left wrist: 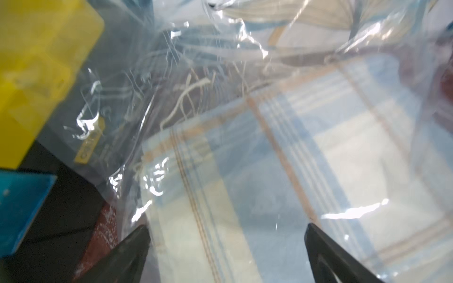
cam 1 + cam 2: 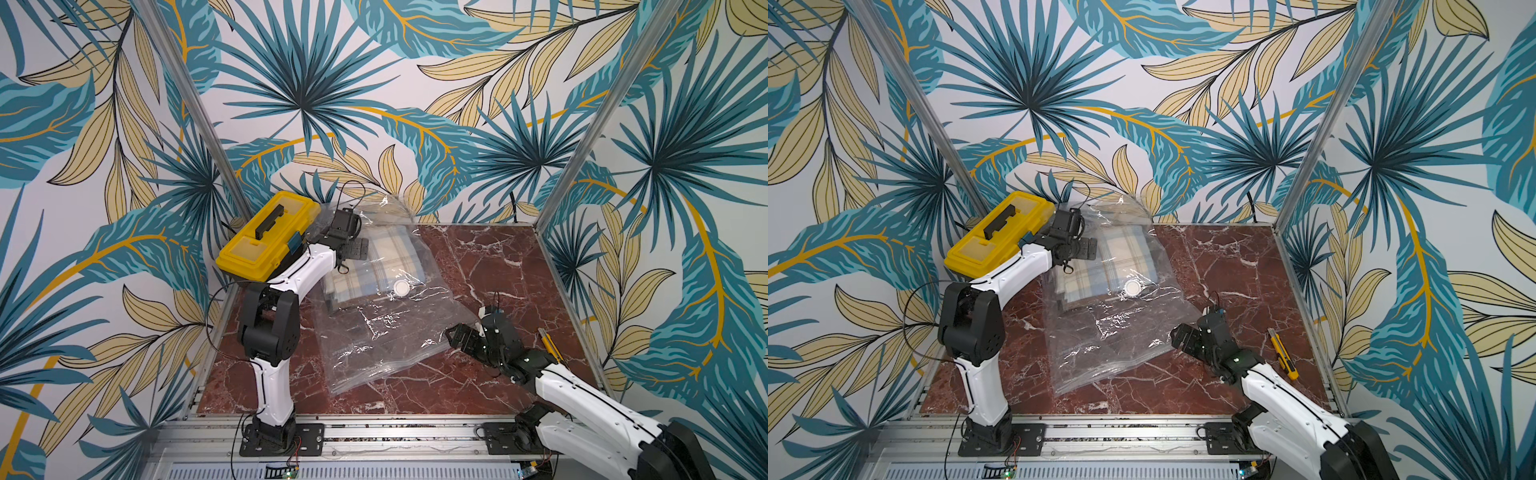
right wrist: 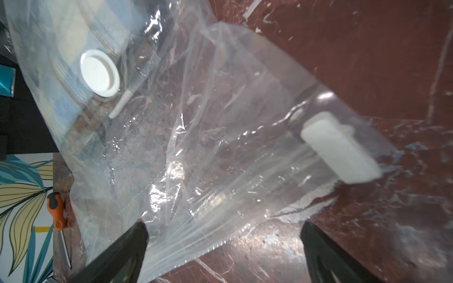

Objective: Take the blanket out of the vacuum bag
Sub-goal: Adjust the vacuum bag at the center of the board.

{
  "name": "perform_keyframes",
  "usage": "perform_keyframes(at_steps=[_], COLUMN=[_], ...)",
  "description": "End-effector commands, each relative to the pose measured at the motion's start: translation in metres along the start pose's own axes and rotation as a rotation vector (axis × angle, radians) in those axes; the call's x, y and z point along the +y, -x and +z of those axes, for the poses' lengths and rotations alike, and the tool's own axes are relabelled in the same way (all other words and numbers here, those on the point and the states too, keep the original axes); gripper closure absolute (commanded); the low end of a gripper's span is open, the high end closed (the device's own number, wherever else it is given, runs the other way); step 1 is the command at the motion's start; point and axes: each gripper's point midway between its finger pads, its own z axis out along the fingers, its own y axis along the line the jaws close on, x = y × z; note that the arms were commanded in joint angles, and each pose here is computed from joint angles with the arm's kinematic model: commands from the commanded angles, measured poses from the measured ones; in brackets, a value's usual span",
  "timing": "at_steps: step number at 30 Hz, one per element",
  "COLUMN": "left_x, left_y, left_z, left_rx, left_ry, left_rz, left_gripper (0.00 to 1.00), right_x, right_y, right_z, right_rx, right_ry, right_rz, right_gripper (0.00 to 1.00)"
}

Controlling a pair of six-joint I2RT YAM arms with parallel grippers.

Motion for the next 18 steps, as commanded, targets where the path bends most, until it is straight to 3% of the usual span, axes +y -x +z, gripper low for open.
perform_keyframes(at_steps=[1,5,10,15,18], left_x=[0.014,0.026,-0.002,-0.029,-0.046], left_y=[0.027,0.014,-0.021,-0.043,-0.06], left_z=[0.018,0.069,0.122,0.13,0.115], left_rx=[-0.029,0.075,0.238,0.332,0.4], left_ry=[-0.021,-0.05,-0.257,-0.415,-0.427], left_rz=[-0.11,-0.21,-0.295,-0.366,-0.293], left_gripper=[0.0,0.0,0.0,0.0,0.0], right_x=[0.015,0.031,0.046,0.05,0.054], right_y=[-0.002,-0.009,-0.016,-0.015,-0.01], right_z=[0.015,0.034,0.049,0.057,0.057], right_rx=[-0.022,0.011,0.048,0.05,0.038], right_ry=[0.055,0.097,0.115,0.122,0.116], right_rz=[0.006,-0.012,-0.052,-0.064,-0.092], right_gripper=[0.01,0.01,0.0,0.01,0.01])
